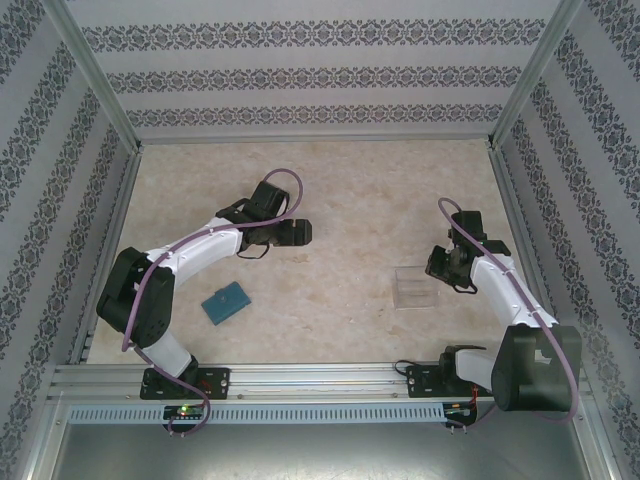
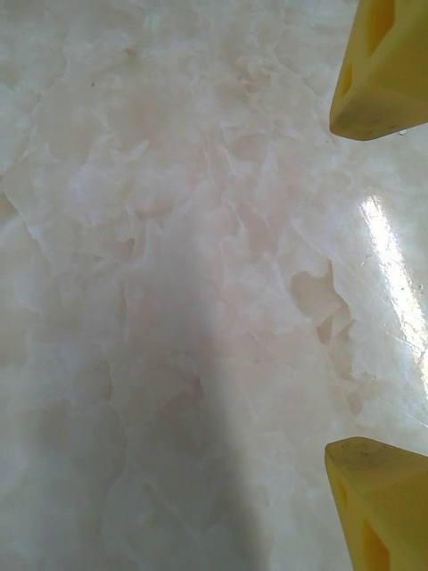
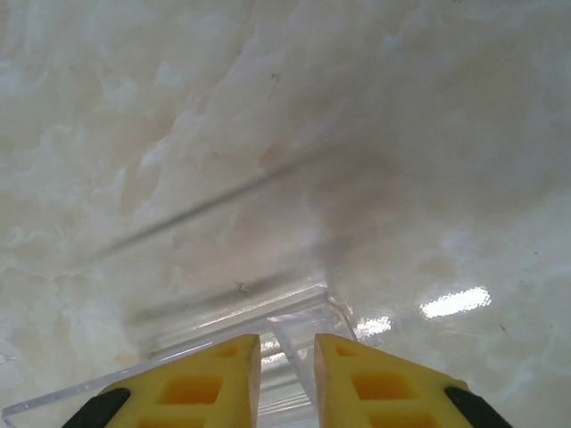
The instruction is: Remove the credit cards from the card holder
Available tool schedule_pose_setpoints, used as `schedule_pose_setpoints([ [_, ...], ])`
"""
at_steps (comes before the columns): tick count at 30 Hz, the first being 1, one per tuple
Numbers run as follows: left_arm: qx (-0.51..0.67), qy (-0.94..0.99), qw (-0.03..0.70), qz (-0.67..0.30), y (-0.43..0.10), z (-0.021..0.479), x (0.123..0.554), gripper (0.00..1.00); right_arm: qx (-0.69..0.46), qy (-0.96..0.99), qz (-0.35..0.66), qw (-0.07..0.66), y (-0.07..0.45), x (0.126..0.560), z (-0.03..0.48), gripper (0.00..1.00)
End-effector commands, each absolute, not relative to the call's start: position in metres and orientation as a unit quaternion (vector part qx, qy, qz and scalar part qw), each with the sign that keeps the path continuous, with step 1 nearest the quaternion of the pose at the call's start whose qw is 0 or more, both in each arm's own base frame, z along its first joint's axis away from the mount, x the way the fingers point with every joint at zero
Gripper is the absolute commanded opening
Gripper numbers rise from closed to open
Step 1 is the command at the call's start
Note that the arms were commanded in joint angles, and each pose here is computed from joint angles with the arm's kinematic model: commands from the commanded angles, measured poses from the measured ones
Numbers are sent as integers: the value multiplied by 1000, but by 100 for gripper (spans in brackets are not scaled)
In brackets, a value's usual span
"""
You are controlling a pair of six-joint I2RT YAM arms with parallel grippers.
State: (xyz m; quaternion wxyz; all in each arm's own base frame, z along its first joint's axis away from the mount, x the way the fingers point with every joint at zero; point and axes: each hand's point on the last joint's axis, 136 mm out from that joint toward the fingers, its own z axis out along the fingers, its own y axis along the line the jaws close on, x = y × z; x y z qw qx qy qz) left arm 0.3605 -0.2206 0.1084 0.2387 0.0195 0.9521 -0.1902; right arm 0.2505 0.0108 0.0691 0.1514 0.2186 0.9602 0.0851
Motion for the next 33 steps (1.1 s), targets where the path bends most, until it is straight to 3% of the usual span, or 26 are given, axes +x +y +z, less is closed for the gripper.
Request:
schedule_pose_setpoints([
  [1, 20, 955, 235, -180, -220, 111, 360, 87, 224, 961, 90, 134, 18, 239, 64, 24],
  [15, 23, 953, 233, -190, -224, 113, 359, 87, 214, 964, 90, 128, 37, 226, 60, 26],
  [33, 25, 953, 243, -177, -218, 120, 359, 88, 181, 966, 90, 159, 55, 237, 78, 6],
])
